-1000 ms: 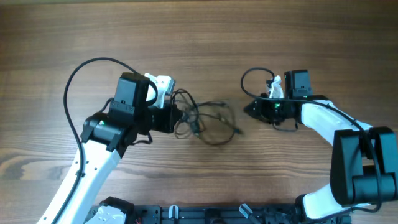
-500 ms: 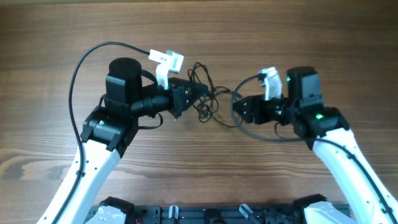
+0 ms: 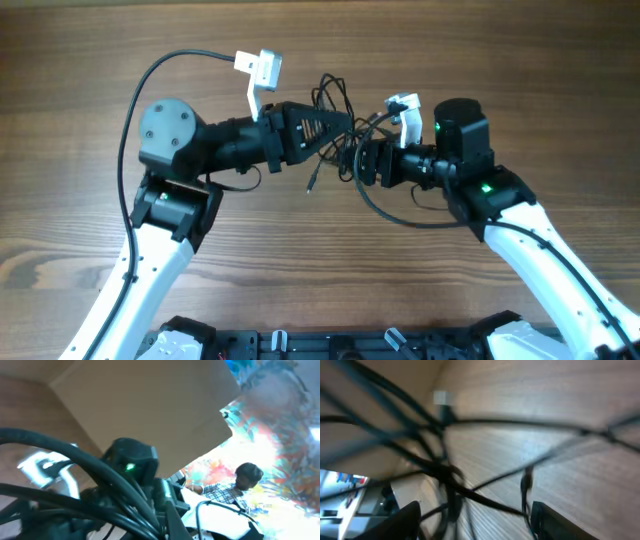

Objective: Untangle cables

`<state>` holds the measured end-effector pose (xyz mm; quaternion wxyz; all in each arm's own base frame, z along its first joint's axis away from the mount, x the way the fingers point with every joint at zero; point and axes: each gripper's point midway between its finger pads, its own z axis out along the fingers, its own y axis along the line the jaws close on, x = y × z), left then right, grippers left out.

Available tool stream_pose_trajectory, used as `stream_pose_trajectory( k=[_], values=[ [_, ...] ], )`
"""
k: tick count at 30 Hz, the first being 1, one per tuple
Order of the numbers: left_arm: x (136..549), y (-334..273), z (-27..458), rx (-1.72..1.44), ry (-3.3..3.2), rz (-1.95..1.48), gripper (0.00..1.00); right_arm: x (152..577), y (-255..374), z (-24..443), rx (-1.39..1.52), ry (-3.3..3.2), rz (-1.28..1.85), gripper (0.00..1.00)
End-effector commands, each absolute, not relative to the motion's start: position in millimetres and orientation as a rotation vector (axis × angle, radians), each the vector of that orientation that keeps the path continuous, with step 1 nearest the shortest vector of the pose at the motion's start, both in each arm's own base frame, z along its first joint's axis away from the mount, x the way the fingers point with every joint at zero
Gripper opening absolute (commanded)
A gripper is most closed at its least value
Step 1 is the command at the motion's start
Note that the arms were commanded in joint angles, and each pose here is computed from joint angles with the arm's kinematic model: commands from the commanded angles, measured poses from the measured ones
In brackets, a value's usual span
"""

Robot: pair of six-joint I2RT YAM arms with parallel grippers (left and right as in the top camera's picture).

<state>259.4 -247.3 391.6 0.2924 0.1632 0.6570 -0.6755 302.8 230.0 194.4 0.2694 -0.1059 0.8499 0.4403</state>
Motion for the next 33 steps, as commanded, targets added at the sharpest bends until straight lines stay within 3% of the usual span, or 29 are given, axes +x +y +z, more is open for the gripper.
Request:
stream_pose_trajectory(
  k=[1, 6, 9, 16, 21, 27, 33],
  values=[
    [250.5, -238.3, 410.4, 0.526, 1.675, -1.798, 0.04, 306.5, 228.3, 162.2, -0.177, 2.433, 1.168, 0.67],
    [275.1, -171.5, 400.7, 0.416, 1.754, -1.73, 0.04, 311.0, 173.3, 74.1, 0.087, 2.73, 0.673, 0.68],
    [285.8, -116.9, 386.7, 0.279, 1.829, -1.697, 0.04, 318.2, 154.9, 66.1, 0.123, 2.725, 0.512, 0.68],
    [285.8, -71.2, 382.0, 0.196, 1.844, -1.644, 0.04, 323.0, 94.9, 55.5, 0.322, 2.747, 0.29, 0.68],
    [283.3, -80.5, 382.0, 0.23, 1.849, -1.665, 0.04, 323.6, 86.4, 56.5, 0.387, 2.759, 0.401, 0.72],
    [265.6, -151.8, 369.6, 0.545, 1.833, -1.779, 0.04, 322.1, 97.2, 59.0, 0.29, 2.767, 0.476, 0.72],
    [300.5, -190.7, 322.8, 0.372, 1.971, -1.87, 0.04, 317.1, 96.2, 56.8, 0.273, 2.79, 0.465, 0.72]
  ],
)
